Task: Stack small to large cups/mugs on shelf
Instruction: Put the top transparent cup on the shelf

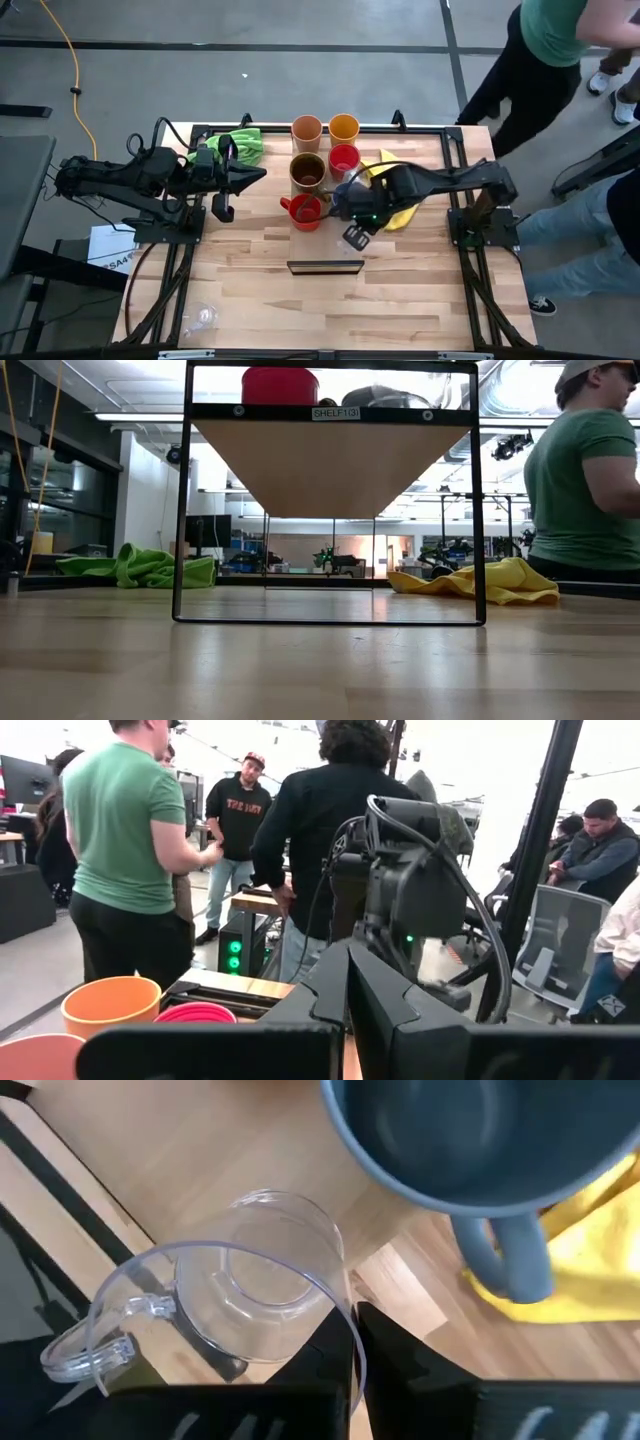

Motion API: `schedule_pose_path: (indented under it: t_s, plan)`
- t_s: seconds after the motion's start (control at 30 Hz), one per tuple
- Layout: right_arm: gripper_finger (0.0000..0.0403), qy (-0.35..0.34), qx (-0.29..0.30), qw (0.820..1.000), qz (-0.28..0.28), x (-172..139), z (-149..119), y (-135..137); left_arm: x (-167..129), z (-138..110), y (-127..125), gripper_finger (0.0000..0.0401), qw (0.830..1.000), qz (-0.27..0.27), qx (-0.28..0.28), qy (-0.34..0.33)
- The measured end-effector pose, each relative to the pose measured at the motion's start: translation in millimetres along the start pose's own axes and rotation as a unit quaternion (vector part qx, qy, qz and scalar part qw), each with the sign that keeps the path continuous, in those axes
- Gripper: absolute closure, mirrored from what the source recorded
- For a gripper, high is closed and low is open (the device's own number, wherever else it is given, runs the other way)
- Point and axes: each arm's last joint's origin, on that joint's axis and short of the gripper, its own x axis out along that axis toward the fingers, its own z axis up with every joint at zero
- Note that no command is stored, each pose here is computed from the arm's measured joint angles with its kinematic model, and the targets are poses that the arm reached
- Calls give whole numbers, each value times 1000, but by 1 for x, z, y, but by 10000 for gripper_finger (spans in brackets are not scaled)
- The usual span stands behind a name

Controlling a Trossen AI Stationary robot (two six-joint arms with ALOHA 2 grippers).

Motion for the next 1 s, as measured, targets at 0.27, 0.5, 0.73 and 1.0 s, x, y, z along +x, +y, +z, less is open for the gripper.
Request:
schedule_pose_path:
  t_s: [0.27, 0.5, 0.73, 1.0]
  plan:
    - [403, 0, 50, 999, -12, 3, 0, 0, 0, 0, 0, 401, 1000, 0, -1, -3]
    - [402, 7, 73, 997, -14, 11, 2, 3, -1, 1, 0, 401, 1000, -1, -1, -5]
    - [381, 4, 84, 996, -11, 12, 3, 3, -3, 3, 1, 401, 1000, -1, -2, -9]
    - [326, -10, 89, 996, 5, 12, 6, 7, -7, 6, 1, 401, 1000, -1, -4, -17]
